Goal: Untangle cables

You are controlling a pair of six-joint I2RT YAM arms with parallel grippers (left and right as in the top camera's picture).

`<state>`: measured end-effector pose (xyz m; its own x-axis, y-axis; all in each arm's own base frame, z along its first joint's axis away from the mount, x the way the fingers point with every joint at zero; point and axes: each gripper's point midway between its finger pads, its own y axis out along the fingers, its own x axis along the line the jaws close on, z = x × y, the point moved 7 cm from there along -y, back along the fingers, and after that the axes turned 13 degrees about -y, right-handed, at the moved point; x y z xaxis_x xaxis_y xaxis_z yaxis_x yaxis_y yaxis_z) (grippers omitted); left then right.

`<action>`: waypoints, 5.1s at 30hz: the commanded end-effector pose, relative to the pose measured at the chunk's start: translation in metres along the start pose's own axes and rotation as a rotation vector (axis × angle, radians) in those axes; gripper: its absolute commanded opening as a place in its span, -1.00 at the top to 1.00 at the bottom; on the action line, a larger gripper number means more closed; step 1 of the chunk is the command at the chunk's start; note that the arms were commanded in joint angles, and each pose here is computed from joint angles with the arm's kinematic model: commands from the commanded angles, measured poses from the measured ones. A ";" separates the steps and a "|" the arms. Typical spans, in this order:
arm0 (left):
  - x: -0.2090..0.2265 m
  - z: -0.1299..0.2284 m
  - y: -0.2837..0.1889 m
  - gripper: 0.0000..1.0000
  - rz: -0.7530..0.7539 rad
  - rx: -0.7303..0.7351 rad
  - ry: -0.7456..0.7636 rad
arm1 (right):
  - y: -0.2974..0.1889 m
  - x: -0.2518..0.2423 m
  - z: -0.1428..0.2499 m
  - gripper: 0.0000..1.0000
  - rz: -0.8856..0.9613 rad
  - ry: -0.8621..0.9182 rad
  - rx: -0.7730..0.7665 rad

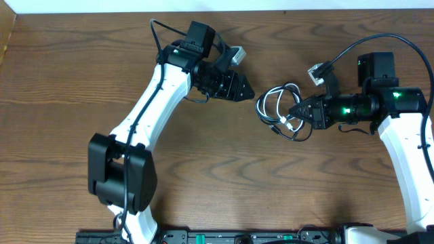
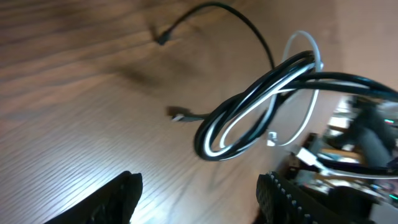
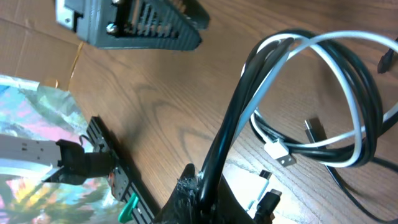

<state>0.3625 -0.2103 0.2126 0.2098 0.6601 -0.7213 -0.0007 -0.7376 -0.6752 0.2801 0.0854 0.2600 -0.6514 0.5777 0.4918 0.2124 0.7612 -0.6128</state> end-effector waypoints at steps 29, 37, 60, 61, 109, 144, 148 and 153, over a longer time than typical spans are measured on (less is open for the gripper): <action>0.037 -0.003 0.056 0.85 0.379 0.168 0.032 | 0.013 0.018 -0.002 0.98 -0.066 -0.062 0.028; 0.010 -0.007 0.011 0.85 0.236 0.054 0.148 | 0.052 0.001 0.003 0.98 0.009 0.062 0.161; -0.033 0.017 -0.035 0.85 0.086 -0.017 0.244 | 0.110 -0.025 -0.026 0.98 -0.055 0.168 0.055; -0.034 0.019 -0.034 0.85 0.085 -0.007 0.237 | 0.110 -0.027 -0.030 0.98 -0.042 0.177 0.037; -0.027 0.019 -0.031 0.85 -0.001 -0.008 0.216 | 0.073 -0.004 -0.053 0.43 0.132 0.695 -0.129; -0.026 0.022 -0.031 0.85 -0.003 0.006 0.203 | 0.088 -0.032 -0.065 0.29 -0.054 0.711 -0.147; -0.026 0.022 -0.031 0.85 -0.003 0.006 0.203 | 0.099 -0.020 -0.064 0.31 -0.058 0.687 -0.121; -0.026 0.022 -0.031 0.85 -0.003 0.006 0.202 | 0.110 -0.007 -0.063 0.38 -0.059 0.664 -0.095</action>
<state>0.3356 -0.1991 0.2475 0.3997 0.6312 -0.6647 0.0022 -0.7258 -0.6879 0.3565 0.1746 0.2286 -0.0578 0.5704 0.8194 0.2931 0.7943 -0.5322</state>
